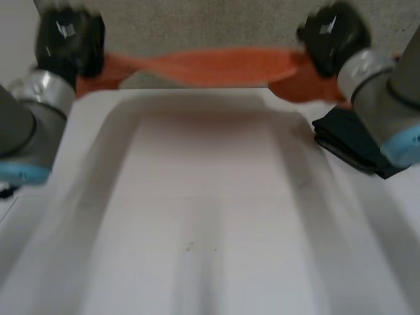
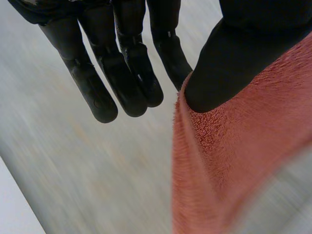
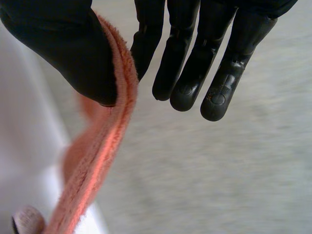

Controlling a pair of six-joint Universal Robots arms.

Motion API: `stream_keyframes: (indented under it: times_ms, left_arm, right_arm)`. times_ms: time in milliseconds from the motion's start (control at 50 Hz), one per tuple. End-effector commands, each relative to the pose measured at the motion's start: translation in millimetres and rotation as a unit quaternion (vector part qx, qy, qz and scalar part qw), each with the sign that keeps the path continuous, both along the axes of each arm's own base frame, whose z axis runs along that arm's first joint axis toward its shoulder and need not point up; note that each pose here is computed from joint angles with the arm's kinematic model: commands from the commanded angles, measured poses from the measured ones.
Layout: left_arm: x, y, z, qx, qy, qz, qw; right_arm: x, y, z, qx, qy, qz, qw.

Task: Fold the laundry.

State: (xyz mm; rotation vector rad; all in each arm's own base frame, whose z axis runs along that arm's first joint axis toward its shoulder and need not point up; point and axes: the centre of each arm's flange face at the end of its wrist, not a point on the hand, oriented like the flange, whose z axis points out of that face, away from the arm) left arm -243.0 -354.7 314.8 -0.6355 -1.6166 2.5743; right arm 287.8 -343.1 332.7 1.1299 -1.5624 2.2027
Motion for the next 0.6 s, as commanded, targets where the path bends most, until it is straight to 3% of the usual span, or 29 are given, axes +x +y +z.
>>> stream_keyframes:
  times_ms: [20,140,280,400,500,600]
  left_arm:
    - [10,25,-108,0.165,-0.057,-0.018,0.984]
    - [13,44,-173,0.246,-0.124,-0.039,0.961]
    - [31,45,-188,0.256,-0.172,-0.017,0.951]
    - [40,39,-184,0.255,-0.164,-0.002,0.953]
    - [53,33,-185,0.272,-0.14,0.017,0.952]
    - [67,34,-186,0.326,-0.069,0.026,0.943]
  right_arm:
    - [-2,41,-103,0.154,0.077,0.076,0.982]
    - [-17,69,-165,0.241,0.124,0.086,0.959]
    - [-34,73,-185,0.276,0.111,0.065,0.952]
    - [-50,66,-178,0.288,0.016,0.03,0.957]
    - [-65,59,-177,0.314,-0.076,0.007,0.946]
    - [-66,56,-175,0.327,-0.106,0.021,0.939]
